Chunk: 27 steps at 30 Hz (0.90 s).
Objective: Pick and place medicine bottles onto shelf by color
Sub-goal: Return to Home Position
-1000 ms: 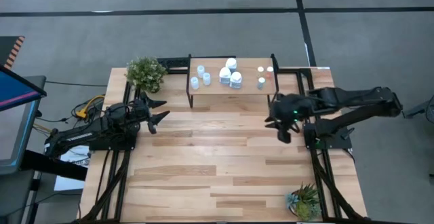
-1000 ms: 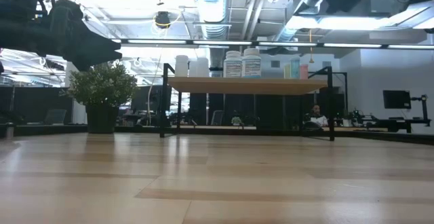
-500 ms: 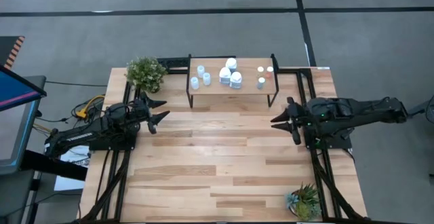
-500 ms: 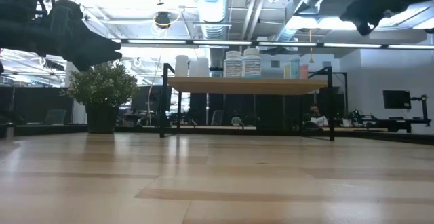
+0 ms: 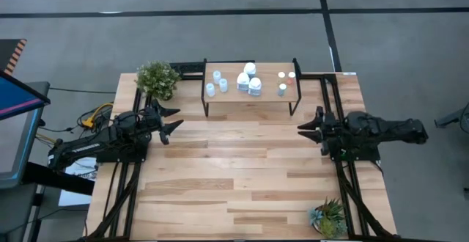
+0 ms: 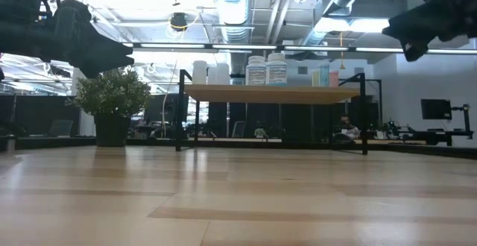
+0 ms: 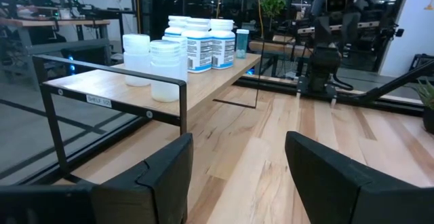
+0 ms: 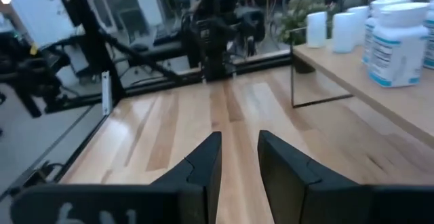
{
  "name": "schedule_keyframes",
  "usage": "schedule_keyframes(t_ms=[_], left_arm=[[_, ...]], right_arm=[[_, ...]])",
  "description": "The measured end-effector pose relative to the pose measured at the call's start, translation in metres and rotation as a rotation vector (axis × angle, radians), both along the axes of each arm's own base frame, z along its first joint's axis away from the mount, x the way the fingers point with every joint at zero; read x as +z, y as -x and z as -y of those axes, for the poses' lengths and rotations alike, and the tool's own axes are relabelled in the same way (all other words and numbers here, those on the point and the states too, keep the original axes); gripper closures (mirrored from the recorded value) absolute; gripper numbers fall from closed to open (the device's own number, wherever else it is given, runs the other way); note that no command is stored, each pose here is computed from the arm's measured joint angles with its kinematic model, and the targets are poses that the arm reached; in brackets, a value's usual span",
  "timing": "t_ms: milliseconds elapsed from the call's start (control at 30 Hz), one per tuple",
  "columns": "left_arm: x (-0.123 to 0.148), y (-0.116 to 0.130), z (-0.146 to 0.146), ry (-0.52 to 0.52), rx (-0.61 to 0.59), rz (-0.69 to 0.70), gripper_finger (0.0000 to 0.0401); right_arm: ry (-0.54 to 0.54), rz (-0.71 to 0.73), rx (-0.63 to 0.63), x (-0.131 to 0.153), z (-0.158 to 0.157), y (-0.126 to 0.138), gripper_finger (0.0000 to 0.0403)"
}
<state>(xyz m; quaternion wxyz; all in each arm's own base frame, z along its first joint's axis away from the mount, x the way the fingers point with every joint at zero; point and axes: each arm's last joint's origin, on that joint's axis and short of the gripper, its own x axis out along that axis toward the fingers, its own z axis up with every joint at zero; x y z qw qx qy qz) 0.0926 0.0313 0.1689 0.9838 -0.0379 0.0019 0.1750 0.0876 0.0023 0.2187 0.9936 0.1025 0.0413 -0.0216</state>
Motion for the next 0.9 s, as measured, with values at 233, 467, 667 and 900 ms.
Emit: schedule_keyframes(t_ms=[233, 467, 667, 900], left_arm=[[0.000, 0.000, 0.000, 0.000, 0.000, 0.000, 0.0179], [0.000, 0.000, 0.000, 0.000, 0.000, 0.000, 0.0179], [0.000, 0.000, 0.000, 0.000, -0.001, 0.000, 0.0179], [0.000, 0.000, 0.000, 0.000, 0.000, 0.000, 0.0179]], right_arm=[[-0.028, 0.052, -0.046, -0.025, 0.001, 0.001, 0.0285], [0.049, 0.113, -0.033, -0.042, 0.000, -0.007, 0.0284], [0.053, 0.124, -0.033, -0.049, 0.000, -0.010, 0.0284], [0.057, 0.099, -0.031, -0.051, 0.000, -0.012, 0.0284]])
